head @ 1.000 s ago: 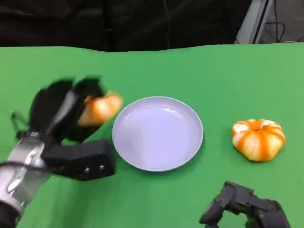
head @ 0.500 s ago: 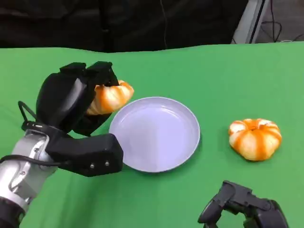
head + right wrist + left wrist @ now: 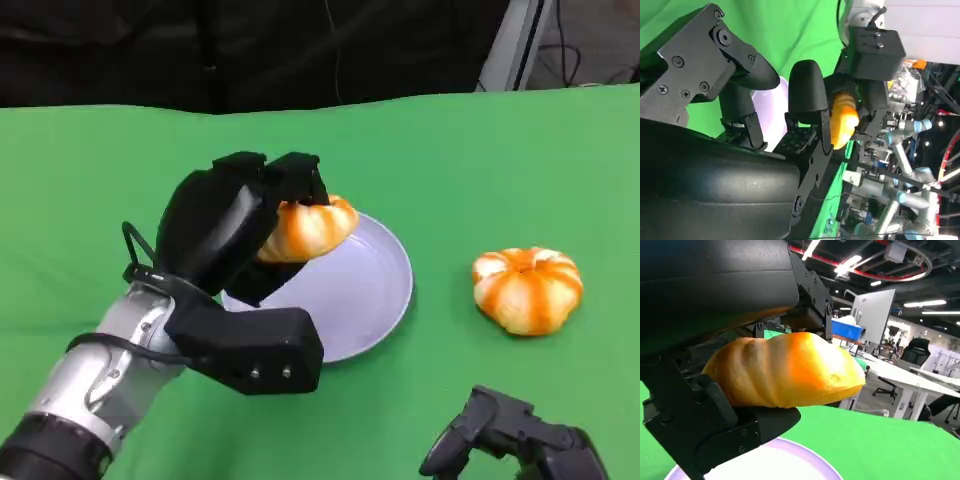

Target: Grasp the bread from the table and place it into the plate.

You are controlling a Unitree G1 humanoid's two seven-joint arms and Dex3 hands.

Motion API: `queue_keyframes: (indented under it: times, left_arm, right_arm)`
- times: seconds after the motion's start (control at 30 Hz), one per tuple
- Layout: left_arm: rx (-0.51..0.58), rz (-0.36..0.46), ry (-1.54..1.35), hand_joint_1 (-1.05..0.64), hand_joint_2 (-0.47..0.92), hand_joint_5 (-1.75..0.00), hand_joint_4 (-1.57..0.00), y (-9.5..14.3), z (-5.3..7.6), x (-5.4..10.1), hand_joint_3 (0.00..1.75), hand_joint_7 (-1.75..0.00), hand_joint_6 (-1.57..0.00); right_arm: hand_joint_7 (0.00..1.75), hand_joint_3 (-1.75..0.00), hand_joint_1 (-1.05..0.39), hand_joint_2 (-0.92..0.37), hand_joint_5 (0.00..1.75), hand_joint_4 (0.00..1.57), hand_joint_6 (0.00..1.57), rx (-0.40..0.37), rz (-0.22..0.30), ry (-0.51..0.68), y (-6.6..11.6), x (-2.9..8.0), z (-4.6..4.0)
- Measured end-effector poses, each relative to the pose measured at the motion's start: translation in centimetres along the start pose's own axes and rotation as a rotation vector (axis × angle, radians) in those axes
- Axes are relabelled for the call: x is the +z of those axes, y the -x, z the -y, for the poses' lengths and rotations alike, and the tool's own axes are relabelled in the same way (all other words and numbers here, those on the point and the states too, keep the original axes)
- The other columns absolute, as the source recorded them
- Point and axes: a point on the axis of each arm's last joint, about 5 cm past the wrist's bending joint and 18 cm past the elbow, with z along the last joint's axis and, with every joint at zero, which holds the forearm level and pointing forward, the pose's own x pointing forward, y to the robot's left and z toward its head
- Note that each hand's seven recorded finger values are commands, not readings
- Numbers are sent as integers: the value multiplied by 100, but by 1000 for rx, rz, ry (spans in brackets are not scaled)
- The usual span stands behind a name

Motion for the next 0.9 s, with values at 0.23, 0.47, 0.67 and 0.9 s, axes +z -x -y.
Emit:
queue_keyframes:
  times: [0.23, 0.47, 0.67, 0.9]
  left_arm:
    - [0, -2, -3, -15, 30, -175, -95, 1, -8, -8, 147, -174, -74]
    - [0, -2, -3, -15, 29, -175, -95, 1, -8, -8, 147, -174, -74]
    - [0, -2, -3, -15, 29, -175, -95, 1, -8, -8, 147, -174, -74]
    - [0, -2, -3, -15, 29, -175, -95, 1, -8, -8, 147, -174, -74]
  right_arm:
    - [129, -139, -7, -27, 158, 76, 82, 1, 2, 0, -5, 1, 0]
    - [129, -139, -7, -27, 158, 76, 82, 1, 2, 0, -5, 1, 0]
    - [129, -139, -7, -27, 158, 76, 82, 1, 2, 0, -5, 1, 0]
    - [129, -139, -7, -27, 158, 76, 82, 1, 2, 0, -5, 1, 0]
